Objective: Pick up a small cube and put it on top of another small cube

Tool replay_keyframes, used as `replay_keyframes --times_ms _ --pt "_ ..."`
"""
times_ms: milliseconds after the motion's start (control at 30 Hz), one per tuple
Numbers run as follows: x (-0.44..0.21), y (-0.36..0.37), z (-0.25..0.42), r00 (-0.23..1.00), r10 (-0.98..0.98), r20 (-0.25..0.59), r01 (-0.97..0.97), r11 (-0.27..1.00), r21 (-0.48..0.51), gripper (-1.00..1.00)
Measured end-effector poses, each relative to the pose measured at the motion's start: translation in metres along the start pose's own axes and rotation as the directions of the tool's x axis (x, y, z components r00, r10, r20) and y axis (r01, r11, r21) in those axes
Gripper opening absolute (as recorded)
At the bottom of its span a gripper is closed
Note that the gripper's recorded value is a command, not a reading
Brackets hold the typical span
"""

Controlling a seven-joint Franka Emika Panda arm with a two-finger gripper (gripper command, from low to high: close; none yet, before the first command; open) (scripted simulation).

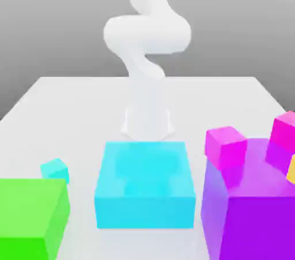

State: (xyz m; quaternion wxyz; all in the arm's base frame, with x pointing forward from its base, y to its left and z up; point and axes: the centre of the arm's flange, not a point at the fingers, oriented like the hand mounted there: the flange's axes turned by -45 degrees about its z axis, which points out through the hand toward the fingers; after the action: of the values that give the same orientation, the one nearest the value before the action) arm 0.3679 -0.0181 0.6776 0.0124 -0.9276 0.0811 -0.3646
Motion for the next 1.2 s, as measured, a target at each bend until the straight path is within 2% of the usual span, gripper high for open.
replay_keyframes --times_ms 233,367,500,700,867,1000,1133,1200 --pt "-0.029 0.063 0.102 0.905 0.415 0.088 -0.400 0.904 -0.152 0.00" --pt "-0.058 0.103 0.151 0.776 0.625 0.089 -0.589 0.768 -0.252 0.00" --pt "-0.094 0.143 0.192 0.602 0.797 0.055 -0.736 0.580 -0.348 0.00" --pt "-0.163 0.199 0.239 0.284 0.957 -0.059 -0.856 0.226 -0.465 0.00" --pt "-0.229 0.238 0.265 0.003 0.981 -0.196 -0.851 -0.100 -0.516 0.00" --pt "-0.286 0.262 0.278 -0.208 0.924 -0.321 -0.777 -0.355 -0.520 0.00" --pt "-0.346 0.281 0.282 -0.399 0.796 -0.455 -0.643 -0.596 -0.481 0.00" --pt "-0.368 0.288 0.288 -0.448 0.745 -0.494 -0.593 -0.661 -0.460 0.00"
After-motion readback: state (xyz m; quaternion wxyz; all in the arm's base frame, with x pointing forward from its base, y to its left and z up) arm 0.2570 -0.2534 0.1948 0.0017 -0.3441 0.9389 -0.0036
